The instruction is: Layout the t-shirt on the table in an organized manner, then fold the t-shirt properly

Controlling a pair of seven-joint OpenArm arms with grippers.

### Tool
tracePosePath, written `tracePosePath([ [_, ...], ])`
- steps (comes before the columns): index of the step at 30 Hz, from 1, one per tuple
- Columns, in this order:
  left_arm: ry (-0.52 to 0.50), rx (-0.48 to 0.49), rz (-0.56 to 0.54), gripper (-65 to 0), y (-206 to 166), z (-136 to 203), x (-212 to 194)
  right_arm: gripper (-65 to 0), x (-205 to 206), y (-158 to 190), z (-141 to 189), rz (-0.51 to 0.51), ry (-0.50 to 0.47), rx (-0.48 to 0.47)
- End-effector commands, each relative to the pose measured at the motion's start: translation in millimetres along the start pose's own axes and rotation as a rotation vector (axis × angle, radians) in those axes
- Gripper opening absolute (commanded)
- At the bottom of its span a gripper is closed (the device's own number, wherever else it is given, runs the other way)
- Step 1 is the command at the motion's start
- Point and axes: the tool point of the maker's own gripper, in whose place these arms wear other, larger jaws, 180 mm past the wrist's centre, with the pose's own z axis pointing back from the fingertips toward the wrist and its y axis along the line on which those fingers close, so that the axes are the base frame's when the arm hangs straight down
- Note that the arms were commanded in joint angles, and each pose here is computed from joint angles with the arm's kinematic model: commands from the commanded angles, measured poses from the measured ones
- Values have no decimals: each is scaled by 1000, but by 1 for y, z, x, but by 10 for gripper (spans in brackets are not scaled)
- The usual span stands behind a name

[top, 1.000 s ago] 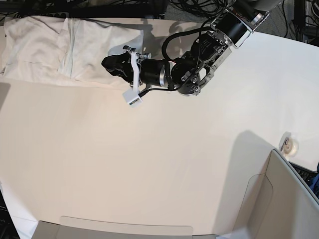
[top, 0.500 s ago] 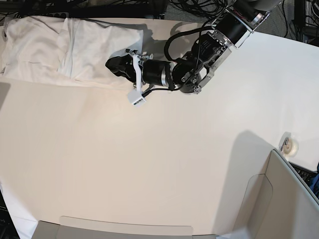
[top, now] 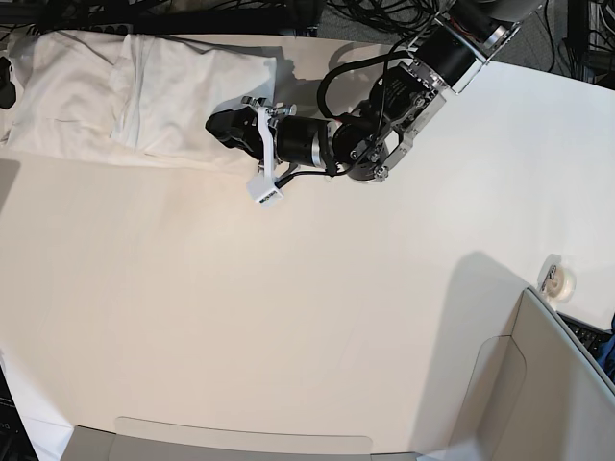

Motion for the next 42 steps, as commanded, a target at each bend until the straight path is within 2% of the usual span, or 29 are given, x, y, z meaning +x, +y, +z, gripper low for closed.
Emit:
tracePosePath([
  [1, -47, -21, -21, -515, -6, 4, 18, -152, 18, -1, 8, 60, -39, -13],
  [4, -46, -20, -21, -515, -6, 4, 17, -52, 5, -7, 5, 46, -5, -42],
  [7, -46, -18, -21, -515, -5, 4, 17, 0, 1, -6, 2, 46, 8, -41],
  [12, -47, -21, -21, -515, -6, 4, 18, 0, -5, -3, 0, 38, 13, -33],
  [21, -47, -21, -21, -515, -6, 4, 18, 0, -16, 27, -30, 94, 96, 52],
  [34, -46, -18, -21, -515, -5, 4, 17, 0, -29, 37, -39, 103, 140, 78],
  [35, -46, -18, -21, -515, -5, 4, 17, -11, -29, 37, -39, 103, 140, 78],
  [37, -44, -19, -16, -515, -5, 4, 15, -83, -29, 37, -39, 103, 140, 78],
  [42, -38, -22, 2, -515, -5, 3, 7, -348, -29, 37, -39, 102, 141, 79],
])
